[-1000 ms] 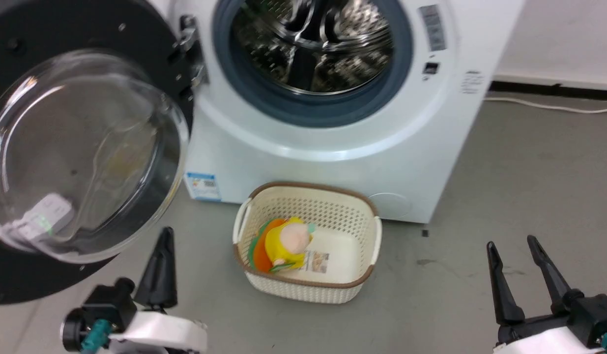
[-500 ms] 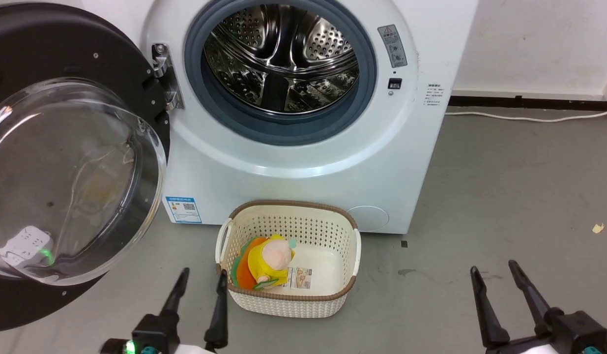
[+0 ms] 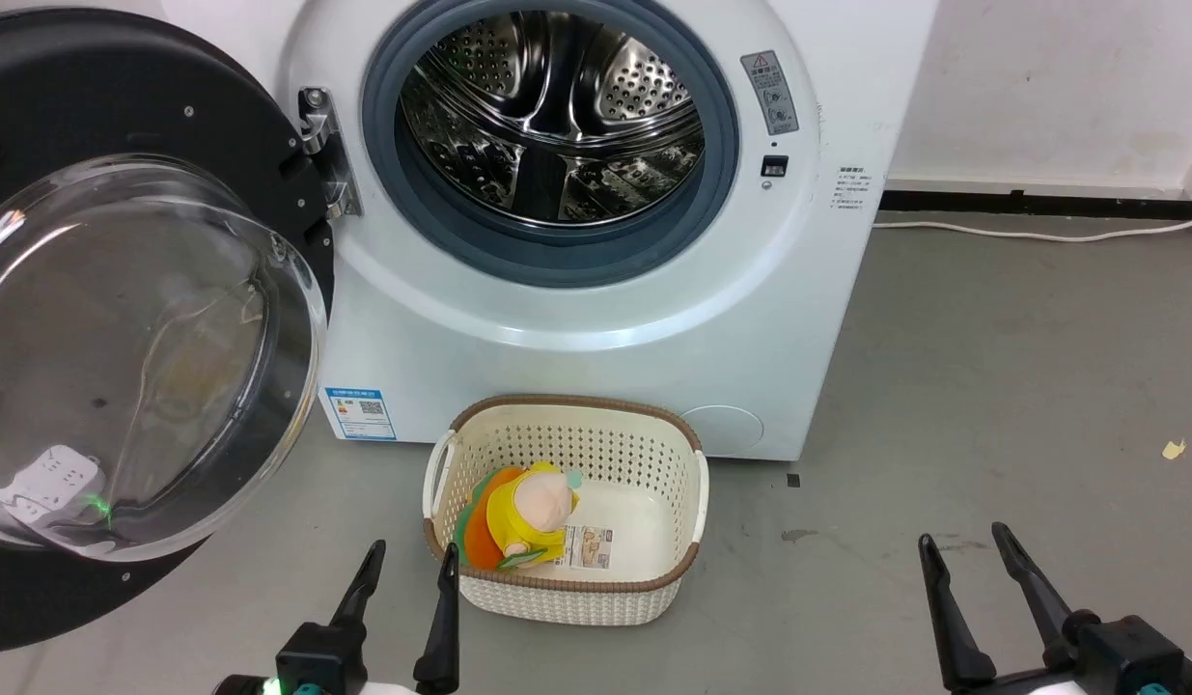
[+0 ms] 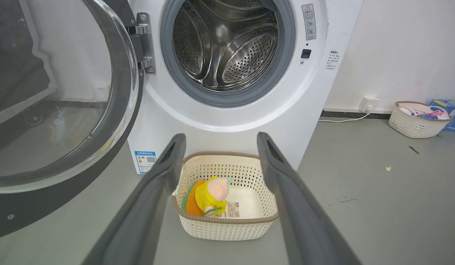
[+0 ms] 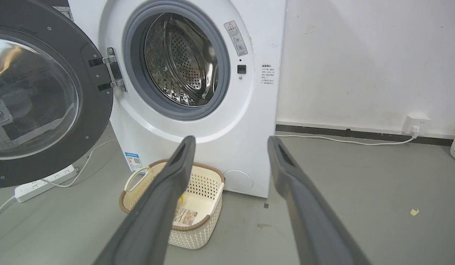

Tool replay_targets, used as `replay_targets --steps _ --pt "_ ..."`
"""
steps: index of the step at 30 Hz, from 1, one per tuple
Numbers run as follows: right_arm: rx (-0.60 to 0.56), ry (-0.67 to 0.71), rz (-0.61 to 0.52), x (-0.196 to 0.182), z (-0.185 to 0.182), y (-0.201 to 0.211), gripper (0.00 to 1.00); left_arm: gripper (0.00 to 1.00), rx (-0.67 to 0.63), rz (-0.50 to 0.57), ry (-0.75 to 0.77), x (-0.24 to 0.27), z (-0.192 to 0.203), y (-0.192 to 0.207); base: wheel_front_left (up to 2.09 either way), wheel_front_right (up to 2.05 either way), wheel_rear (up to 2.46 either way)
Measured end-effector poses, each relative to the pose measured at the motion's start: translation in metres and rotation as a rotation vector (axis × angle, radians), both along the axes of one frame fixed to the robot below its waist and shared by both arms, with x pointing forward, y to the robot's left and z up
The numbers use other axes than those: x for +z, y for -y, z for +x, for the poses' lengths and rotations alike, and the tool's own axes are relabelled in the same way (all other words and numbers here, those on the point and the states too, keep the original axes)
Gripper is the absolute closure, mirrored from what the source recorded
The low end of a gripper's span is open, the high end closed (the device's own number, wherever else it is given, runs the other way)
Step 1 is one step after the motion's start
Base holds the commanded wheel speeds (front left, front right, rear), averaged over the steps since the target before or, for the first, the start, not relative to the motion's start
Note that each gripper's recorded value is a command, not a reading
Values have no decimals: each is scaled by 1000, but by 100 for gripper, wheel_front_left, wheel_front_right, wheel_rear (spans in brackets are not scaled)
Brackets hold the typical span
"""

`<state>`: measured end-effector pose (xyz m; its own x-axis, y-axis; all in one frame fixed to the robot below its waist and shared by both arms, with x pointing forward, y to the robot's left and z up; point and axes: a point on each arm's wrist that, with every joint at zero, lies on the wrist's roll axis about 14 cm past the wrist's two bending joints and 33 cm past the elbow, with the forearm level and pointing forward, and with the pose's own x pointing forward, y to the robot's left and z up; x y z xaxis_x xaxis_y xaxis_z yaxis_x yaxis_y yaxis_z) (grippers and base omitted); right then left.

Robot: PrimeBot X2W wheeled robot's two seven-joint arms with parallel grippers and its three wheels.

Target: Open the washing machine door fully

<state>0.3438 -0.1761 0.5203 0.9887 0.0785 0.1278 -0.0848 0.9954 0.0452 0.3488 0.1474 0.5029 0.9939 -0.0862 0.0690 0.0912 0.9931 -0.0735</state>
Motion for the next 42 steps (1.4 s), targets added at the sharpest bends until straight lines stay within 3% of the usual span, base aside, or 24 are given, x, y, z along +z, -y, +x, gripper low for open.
replay_targets --steps 9,10,42 --pt "2 -2 2 -1 0 -1 0 0 -6 1 1 0 0 2 0 0 0" --pt "2 -2 2 -1 0 -1 100 100 -6 1 2 1 0 2 0 0 0" --pt "11 -45 -14 -4 3 -3 100 100 9 21 -26 1 4 -4 0 0 0"
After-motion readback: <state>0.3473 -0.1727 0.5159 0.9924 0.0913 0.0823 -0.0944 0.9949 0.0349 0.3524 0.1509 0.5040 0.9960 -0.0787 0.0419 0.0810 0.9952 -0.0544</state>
